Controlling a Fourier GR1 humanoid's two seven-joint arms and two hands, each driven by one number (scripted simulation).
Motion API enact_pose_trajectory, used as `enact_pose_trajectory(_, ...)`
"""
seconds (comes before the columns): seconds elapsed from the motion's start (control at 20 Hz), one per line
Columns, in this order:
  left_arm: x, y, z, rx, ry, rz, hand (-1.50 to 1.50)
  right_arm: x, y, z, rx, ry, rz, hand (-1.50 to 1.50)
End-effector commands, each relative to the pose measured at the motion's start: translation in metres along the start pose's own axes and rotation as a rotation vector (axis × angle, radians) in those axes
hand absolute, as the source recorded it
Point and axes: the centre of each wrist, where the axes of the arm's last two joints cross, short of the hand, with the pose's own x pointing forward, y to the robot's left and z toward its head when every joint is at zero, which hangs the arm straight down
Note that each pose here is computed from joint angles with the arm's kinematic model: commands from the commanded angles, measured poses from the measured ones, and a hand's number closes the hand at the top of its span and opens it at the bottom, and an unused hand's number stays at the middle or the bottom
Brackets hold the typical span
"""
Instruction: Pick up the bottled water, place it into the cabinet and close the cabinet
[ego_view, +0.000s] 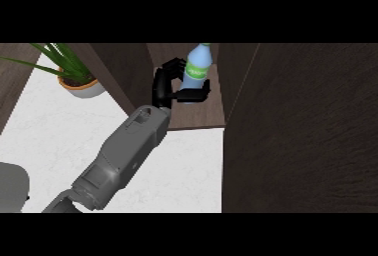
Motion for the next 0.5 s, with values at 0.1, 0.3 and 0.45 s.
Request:
enact_pose_trajectory(0.1,0.001,0.005,-0.014,0.116,0.041,-0.107,1.50,0.005,-0.002,-0.007,-0.032,-0.044,-0.076,-1.50)
enact_pose_trajectory(0.3,-0.017,0.036,-0.017,0.188,0.055,-0.041,1.50,0.008,0.000,0.002,-0.011,-0.048,-0.066,-1.50)
enact_pose_trajectory(0.45,-0.003,0.038,-0.029,0.199,0.060,-0.070,1.50,0.012,0.000,0.001,0.007,-0.054,-0.069,-1.50)
